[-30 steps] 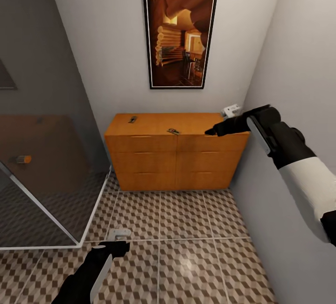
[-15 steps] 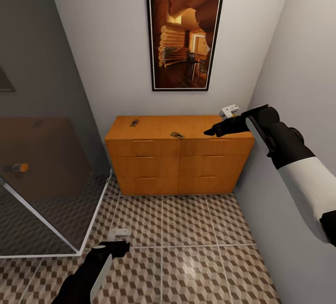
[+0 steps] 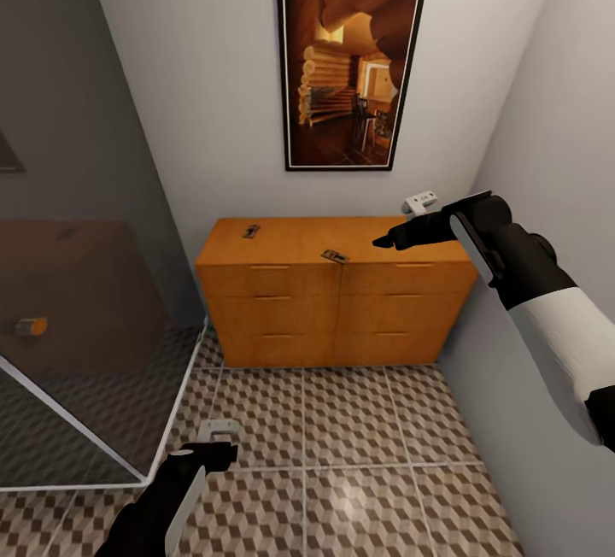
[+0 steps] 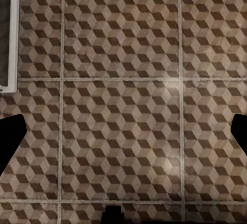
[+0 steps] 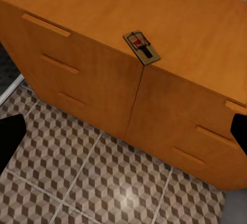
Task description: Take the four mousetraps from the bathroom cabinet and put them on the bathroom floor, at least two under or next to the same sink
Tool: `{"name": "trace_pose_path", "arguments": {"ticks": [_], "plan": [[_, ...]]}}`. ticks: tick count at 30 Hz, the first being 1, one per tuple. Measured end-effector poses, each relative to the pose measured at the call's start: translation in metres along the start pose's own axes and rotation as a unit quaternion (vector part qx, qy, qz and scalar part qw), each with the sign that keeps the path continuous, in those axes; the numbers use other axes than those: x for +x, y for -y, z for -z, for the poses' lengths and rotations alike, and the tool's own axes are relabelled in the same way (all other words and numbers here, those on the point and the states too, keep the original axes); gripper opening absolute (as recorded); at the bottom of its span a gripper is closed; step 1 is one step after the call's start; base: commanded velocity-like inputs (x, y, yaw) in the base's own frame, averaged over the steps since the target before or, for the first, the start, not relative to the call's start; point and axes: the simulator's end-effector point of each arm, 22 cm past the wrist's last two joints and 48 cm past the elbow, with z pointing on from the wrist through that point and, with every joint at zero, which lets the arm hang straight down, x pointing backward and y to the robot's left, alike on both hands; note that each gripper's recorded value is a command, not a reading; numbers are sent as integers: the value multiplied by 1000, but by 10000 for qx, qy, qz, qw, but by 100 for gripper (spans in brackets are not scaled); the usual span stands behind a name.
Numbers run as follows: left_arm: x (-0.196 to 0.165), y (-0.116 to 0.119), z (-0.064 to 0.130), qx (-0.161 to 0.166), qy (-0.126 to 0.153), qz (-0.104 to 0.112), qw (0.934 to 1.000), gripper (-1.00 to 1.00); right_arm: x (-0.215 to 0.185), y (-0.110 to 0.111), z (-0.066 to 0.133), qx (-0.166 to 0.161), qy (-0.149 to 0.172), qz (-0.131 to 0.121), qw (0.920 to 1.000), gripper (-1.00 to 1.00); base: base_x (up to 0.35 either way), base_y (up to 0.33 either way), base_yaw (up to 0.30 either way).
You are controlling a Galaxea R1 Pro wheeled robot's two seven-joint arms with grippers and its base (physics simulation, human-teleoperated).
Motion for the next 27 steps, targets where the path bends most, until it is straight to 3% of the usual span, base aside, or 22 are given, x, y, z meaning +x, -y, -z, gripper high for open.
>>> {"name": "trace_pose_path", "arguments": {"ticks": [13,27], "plan": [[0,0,0,-1,-1,2,10000,100,2,3,0,20,-21,-15,10000,100,46,7,0],[0,0,0,1,-1,-2,10000,100,0,3,-4,-23,101,9,9999,100,140,88,0]]}}
